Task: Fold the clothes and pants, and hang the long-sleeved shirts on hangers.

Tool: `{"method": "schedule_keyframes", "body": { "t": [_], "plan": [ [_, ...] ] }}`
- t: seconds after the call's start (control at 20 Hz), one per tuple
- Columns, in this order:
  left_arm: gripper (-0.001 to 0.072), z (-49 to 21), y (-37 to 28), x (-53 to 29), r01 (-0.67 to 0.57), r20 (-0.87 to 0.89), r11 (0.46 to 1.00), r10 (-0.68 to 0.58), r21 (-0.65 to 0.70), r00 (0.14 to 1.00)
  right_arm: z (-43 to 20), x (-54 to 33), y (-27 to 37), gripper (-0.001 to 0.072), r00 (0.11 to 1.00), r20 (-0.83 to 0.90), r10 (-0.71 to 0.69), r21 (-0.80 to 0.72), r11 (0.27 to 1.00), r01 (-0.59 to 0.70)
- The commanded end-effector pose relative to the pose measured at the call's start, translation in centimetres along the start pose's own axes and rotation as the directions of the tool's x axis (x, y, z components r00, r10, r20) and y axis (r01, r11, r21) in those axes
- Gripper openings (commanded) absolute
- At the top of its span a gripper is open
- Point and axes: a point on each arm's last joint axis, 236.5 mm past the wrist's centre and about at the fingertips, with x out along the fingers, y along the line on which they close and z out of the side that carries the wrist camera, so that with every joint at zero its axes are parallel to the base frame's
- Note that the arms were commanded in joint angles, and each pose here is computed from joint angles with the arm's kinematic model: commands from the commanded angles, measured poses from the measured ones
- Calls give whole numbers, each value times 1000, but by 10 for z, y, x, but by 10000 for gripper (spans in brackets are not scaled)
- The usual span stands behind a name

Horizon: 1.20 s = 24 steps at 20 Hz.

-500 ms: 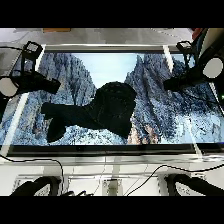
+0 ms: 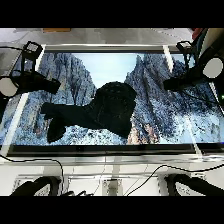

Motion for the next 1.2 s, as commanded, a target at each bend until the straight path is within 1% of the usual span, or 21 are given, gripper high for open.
{"method": "schedule_keyframes", "body": {
  "t": [0.0, 0.05, 0.1, 0.2, 0.25, 0.4, 0.45, 0.55, 0.6, 0.65, 0.7, 0.75, 0.85, 0.95, 1.0, 1.05, 1.1, 1.15],
  "plan": [
    [697, 0, 0, 0, -1, 0, 1000, 1, 0, 1000, 14, 0, 4, 26, 998, 61, 14, 4, 1000, -14],
    [697, 0, 1, 0, -1, 0, 1000, 1, 0, 1000, 19, -1, 12, 27, 996, 82, 48, 24, 998, -50],
    [697, 0, 0, 0, -1, 0, 1000, 1, 0, 1000, 21, -2, 27, 27, 990, 91, 111, 60, 991, -117],
    [697, 0, 0, 0, -1, 1, 1000, 1, 0, 1000, 19, 0, 67, 27, 956, 90, 280, 117, 950, -289],
    [697, 0, -1, 1, 6, 2, 1000, -6, -5, 1000, 12, 3, 94, 27, 925, 69, 373, 106, 920, -378],
    [697, 2, -7, 1, 32, 8, 999, -32, -44, 999, -38, 28, 175, 30, 854, -89, 512, -87, 850, -519],
    [697, 1, -8, 1, 33, 3, 998, -33, -44, 999, -49, 36, 201, 106, 840, -114, 531, -168, 823, -543],
    [697, -16, 6, 1, -13, -64, 1000, 12, -13, 998, -51, 52, 249, 540, 843, -84, 531, -339, 780, -526],
    [698, -32, 23, -1, -70, -120, 997, 65, -33, 991, -46, 60, 268, 571, 855, -46, 517, -403, 773, -489],
    [698, -51, 48, -5, -141, -177, 987, 126, -75, 976, -42, 68, 285, 571, 866, -5, 500, -464, 766, -445],
    [697, -67, 69, -10, -193, -213, 972, 162, -134, 964, -40, 79, 300, 570, 874, 24, 485, -486, 770, -413],
    [698, -85, 92, -16, -246, -242, 945, 192, -217, 951, -42, 91, 312, 568, 880, 30, 474, -489, 775, -401],
    [698, -128, 132, -30, -357, -323, 852, 238, -383, 916, -61, 122, 328, 567, 892, -33, 450, -504, 763, -404],
    [698, -172, 160, -43, -447, -402, 748, 261, -491, 878, -74, 149, 336, 568, 898, -90, 430, -506, 757, -413],
    [698, -191, 168, -48, -473, -429, 707, 259, -526, 865, -74, 160, 339, 567, 900, -101, 424, -505, 757, -413],
    [697, -205, 171, -51, -484, -446, 679, 250, -553, 859, -74, 167, 342, 568, 901, -108, 421, -506, 757, -414],
    [698, -217, 172, -52, -489, -459, 654, 236, -577, 856, -74, 173, 344, 568, 901, -121, 417, -507, 754, -417],
    [698, -225, 172, -52, -495, -471, 641, 227, -587, 852, -75, 176, 346, 568, 900, -140, 412, -510, 750, -422]
  ]
}}
